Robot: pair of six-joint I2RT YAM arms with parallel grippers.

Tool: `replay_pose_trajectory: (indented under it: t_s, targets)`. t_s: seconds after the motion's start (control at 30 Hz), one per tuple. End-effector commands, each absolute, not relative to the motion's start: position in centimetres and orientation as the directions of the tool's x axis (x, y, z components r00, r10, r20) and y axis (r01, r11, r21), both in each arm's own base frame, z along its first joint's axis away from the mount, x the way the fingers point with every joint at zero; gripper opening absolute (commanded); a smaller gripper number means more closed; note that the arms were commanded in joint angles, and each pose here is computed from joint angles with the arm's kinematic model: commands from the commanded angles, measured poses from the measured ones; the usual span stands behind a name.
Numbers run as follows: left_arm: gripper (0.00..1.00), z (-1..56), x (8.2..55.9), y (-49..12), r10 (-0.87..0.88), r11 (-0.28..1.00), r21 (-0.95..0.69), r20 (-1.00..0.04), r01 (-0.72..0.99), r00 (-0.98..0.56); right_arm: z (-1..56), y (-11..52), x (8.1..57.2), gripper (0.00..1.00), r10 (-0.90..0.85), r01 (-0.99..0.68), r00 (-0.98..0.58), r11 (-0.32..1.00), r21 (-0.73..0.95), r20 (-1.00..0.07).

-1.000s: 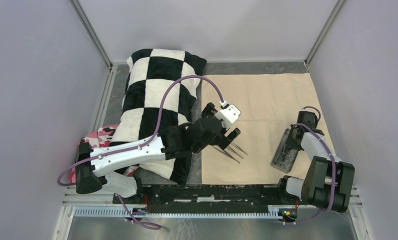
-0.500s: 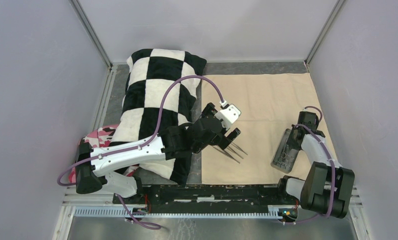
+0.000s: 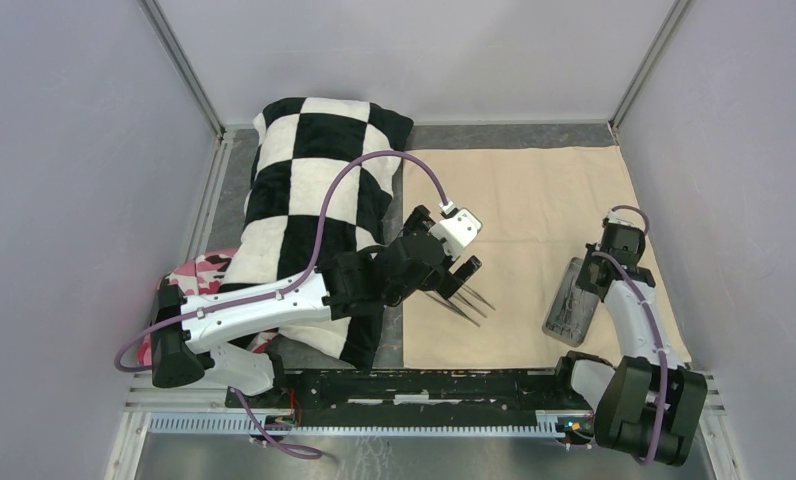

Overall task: Open and lay out the surgical kit
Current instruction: Pick up the medical item from the container, then place the medical item in the surgical kit.

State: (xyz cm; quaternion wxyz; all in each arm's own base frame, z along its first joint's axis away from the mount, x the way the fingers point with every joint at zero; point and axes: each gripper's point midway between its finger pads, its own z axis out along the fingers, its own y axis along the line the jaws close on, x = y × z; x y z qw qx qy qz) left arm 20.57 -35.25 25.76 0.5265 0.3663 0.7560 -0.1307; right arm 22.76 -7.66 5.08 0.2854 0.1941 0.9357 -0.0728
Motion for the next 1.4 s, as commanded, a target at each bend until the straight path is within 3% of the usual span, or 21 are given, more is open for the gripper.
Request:
replay_pose_trajectory:
  t_s: [0.0,0.23,0.5,0.9,1.07,1.37]
  targets:
    - [1.0,26.6,21.0,-35.4,0.411,0.702,0.213,-0.901,0.68,-0.142,8.8,-7.7,25.2,0.0,0.228,0.319,-0.71,0.947,-0.017,-0.666]
    - [1.0,26.9,21.5,-34.9,0.408,0.727,0.228,-0.902,0.648,-0.141,12.5,-6.2,27.9,0.0,0.092,0.179,-0.669,0.983,-0.04,-0.738]
    - [1.0,28.3,24.7,-31.0,0.367,0.872,0.284,-0.918,0.398,-0.15,13.5,0.9,31.3,0.0,-0.179,-0.145,-0.663,0.983,-0.11,-0.727]
    - [1.0,29.0,26.4,-28.6,0.326,0.922,0.271,-0.929,0.277,-0.176,9.3,12.5,31.2,0.0,-0.62,-0.594,-0.559,0.762,-0.256,-0.55]
    - [1.0,28.8,26.5,-28.7,0.328,0.92,0.269,-0.928,0.286,-0.18,7.3,14.2,30.4,0.0,-0.719,-0.675,-0.502,0.673,-0.302,-0.48]
    - [1.0,28.7,26.4,-28.9,0.335,0.914,0.273,-0.925,0.302,-0.179,5.1,14.8,29.9,0.0,-0.76,-0.711,-0.484,0.63,-0.311,-0.434]
